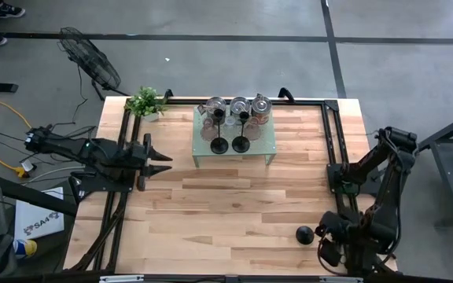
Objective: Pick & Place candle stick holders
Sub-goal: Put the black candle holder on the shelf aligned with the other black candle holders
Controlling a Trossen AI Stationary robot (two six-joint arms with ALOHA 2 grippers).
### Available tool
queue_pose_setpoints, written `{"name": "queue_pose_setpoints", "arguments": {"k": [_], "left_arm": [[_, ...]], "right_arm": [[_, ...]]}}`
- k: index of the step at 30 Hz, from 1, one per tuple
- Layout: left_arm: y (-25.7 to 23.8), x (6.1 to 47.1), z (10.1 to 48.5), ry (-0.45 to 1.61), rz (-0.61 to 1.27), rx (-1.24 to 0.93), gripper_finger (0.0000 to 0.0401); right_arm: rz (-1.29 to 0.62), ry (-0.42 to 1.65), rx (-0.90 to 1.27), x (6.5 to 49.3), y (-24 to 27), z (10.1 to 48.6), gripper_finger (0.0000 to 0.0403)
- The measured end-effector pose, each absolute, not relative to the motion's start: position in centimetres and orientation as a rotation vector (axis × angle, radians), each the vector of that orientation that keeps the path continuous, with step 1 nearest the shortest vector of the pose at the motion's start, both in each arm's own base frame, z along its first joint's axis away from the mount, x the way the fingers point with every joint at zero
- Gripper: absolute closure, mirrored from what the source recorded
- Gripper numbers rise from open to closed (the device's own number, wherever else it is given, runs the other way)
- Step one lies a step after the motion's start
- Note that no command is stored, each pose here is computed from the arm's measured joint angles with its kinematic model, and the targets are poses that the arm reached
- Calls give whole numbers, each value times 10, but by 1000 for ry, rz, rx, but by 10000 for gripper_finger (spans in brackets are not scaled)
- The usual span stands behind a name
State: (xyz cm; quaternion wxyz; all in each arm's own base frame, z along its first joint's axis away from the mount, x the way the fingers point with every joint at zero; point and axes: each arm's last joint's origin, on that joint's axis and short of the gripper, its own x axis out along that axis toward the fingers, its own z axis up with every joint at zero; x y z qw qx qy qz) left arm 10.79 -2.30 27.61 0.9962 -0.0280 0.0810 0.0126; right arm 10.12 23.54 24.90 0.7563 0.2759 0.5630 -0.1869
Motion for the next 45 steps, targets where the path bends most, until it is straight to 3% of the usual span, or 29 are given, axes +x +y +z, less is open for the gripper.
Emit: {"name": "queue_pose_setpoints", "arguments": {"k": [15,45], "left_arm": [[-19,101,254,86,90,-190,283],[-18,101,253,81,131,-198,283]], "right_arm": [[-418,1053,534,106,234,246,249],[-347,969,482,113,236,249,252]]}}
